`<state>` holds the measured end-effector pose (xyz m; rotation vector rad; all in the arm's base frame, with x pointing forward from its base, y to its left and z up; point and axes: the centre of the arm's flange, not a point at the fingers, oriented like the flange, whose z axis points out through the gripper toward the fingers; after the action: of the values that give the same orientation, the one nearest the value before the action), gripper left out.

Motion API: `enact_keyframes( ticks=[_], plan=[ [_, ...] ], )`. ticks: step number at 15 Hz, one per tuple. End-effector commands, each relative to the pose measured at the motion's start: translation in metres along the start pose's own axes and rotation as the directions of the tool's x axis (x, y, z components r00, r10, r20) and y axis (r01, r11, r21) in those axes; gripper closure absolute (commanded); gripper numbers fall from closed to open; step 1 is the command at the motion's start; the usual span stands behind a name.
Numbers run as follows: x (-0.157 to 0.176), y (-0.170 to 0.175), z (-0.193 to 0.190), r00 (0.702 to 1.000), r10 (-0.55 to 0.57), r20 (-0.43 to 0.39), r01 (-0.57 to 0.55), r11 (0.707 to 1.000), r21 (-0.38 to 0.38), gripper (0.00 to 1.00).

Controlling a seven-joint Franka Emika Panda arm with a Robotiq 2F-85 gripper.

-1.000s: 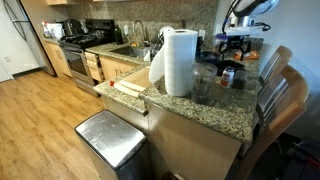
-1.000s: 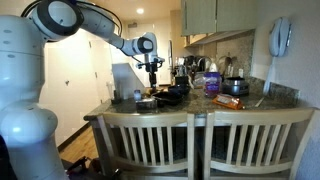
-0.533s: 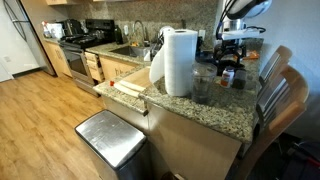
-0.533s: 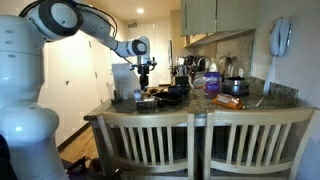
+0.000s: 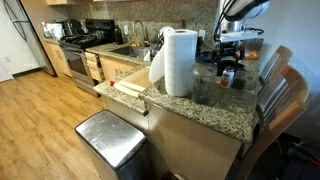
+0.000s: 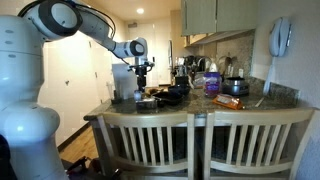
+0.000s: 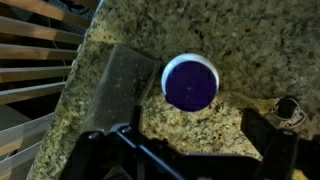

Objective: Remove the clear bottle from the black bowl and put the white and orange bottle in the black bowl

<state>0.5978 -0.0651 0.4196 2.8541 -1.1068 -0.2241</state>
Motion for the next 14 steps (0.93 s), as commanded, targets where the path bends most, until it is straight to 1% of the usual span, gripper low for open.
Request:
enact_keyframes(
  ticks=[1,3,4,5,7,10,11,12,14],
  plan=[
    [-0.016,0.0,0.003,0.997,-0.065,0.044,0.065,0.998,0.013,0.0],
    [-0.035,-0.002,0.001,0.991,-0.13,0.036,0.129,0.991,0.026,0.0],
    [-0.041,-0.003,-0.001,0.991,-0.129,0.022,0.129,0.991,0.02,0.0],
    [-0.018,-0.013,0.002,0.995,-0.095,0.022,0.095,0.995,0.01,0.0],
    [-0.028,-0.015,-0.001,0.994,-0.11,0.02,0.11,0.994,0.012,0.0],
    [-0.032,-0.013,-0.004,0.993,-0.113,0.018,0.113,0.994,0.014,0.0],
    [-0.029,-0.012,-0.001,0.996,-0.084,0.021,0.084,0.996,-0.005,0.0],
    [-0.017,-0.012,0.01,1.0,-0.007,0.013,0.007,0.999,-0.048,0.0],
    [-0.005,-0.008,0.028,0.994,0.105,-0.012,-0.105,0.989,-0.108,0.0]
  ],
)
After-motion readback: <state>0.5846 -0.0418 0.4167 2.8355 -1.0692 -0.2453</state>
